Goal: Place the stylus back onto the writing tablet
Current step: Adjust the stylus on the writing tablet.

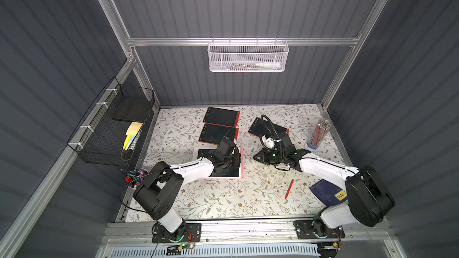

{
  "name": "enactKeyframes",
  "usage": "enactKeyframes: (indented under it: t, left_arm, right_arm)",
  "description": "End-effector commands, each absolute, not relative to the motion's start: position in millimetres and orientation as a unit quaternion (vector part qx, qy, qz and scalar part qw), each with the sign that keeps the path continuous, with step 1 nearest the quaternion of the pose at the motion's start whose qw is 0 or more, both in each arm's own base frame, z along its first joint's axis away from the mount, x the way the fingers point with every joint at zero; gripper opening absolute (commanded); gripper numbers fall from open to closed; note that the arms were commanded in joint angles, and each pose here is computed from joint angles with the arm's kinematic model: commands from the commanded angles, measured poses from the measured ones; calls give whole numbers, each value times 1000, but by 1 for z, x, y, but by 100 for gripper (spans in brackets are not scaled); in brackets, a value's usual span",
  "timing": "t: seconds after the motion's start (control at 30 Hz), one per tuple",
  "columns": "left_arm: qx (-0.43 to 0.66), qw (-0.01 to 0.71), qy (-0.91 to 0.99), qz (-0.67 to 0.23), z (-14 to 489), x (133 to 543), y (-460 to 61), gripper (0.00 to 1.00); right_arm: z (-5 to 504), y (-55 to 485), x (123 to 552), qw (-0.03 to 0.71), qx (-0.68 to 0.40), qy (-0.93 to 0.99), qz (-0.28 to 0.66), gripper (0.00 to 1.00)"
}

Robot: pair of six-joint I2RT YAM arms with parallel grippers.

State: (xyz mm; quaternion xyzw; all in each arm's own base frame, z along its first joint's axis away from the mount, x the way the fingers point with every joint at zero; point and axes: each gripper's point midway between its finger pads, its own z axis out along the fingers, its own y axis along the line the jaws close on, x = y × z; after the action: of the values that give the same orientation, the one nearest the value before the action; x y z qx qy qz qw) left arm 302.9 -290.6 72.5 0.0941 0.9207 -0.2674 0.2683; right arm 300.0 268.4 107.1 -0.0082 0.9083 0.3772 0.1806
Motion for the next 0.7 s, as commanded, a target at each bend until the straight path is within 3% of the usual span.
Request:
enactKeyframes:
  t: [0.0, 0.67]
  left_arm:
    - [103, 266, 914, -287, 71, 297, -292, 0]
    - [106, 253, 915, -297, 55, 289, -290, 0]
  right_arm:
    - [107, 281, 318, 195, -10, 908, 370, 0]
    - [50, 314, 365, 164, 1, 926, 339, 0]
